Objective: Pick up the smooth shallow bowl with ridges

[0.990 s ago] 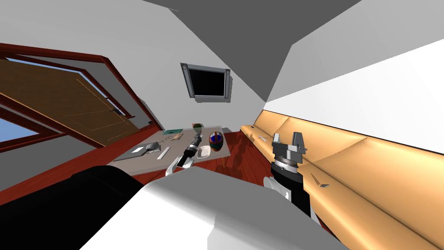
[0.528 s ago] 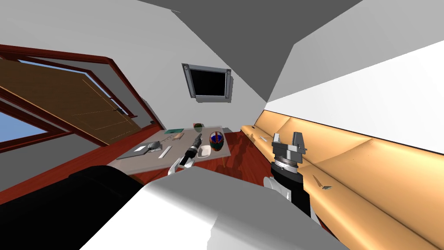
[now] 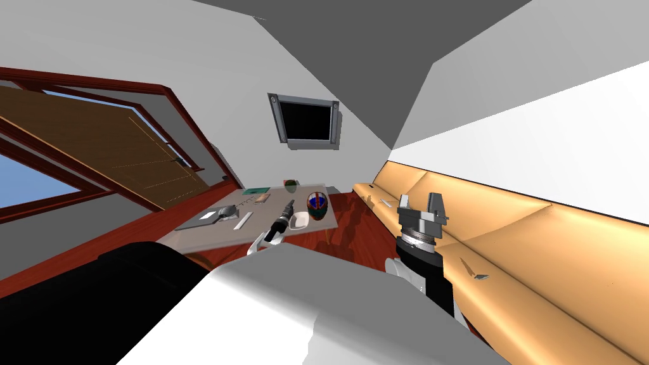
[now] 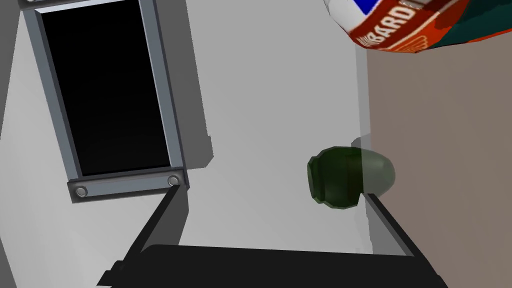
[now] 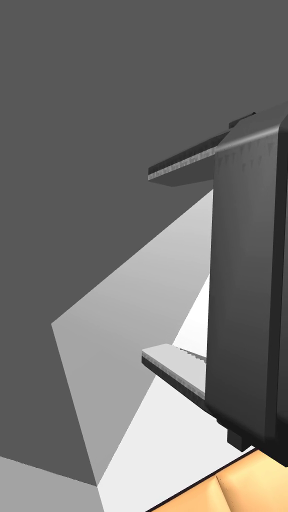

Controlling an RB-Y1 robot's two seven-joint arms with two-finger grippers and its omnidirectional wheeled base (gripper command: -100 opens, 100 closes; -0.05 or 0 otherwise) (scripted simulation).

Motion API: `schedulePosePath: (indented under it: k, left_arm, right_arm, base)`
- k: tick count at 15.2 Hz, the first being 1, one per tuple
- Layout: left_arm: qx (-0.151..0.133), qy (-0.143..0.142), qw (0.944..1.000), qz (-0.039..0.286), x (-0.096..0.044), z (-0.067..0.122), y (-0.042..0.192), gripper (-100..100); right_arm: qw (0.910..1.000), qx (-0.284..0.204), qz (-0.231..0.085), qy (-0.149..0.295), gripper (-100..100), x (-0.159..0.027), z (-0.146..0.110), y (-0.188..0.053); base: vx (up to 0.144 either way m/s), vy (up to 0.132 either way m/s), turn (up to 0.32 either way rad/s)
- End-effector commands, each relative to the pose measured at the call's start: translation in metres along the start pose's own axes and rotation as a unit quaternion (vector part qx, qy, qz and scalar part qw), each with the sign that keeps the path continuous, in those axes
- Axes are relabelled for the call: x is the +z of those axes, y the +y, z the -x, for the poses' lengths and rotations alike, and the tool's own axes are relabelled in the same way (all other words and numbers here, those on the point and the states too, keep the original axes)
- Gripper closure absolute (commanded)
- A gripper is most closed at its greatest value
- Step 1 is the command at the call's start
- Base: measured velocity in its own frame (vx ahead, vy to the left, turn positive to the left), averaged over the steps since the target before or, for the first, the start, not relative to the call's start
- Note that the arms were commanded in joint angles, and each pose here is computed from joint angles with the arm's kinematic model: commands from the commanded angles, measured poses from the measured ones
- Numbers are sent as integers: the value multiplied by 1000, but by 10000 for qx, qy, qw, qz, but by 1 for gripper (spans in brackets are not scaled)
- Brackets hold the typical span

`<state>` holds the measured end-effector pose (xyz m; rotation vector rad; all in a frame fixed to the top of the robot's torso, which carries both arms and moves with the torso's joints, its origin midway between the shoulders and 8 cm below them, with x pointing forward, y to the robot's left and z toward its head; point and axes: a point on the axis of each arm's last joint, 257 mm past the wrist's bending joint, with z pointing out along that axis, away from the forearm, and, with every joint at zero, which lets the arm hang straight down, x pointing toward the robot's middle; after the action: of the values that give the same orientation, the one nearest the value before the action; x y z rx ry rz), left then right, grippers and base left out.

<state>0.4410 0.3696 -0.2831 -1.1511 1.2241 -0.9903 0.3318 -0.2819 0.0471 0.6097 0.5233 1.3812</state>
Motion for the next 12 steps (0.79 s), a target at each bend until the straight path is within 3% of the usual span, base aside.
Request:
schedulePosePath:
  k: [1, 4, 7, 12]
  left_arm:
    - [-17, -22, 9999, 138, 2, 2, 12, -100]
    - [-129, -122, 9975, 680, 1, 5, 56, -100]
    - [-193, -169, 9952, 947, -2, 5, 77, -100]
    - [-404, -280, 9852, 1645, -11, 1, 131, -100]
  right_arm:
    - [10000, 0, 0, 0, 0, 0, 0, 0]
    - [10000, 0, 0, 0, 0, 0, 0, 0]
    - [10000, 0, 0, 0, 0, 0, 0, 0]
    - [10000, 0, 0, 0, 0, 0, 0, 0]
  base:
    - [-3, -2, 11]
    - [-3, -2, 30]
    - [-3, -3, 34]
    - [0, -1, 31]
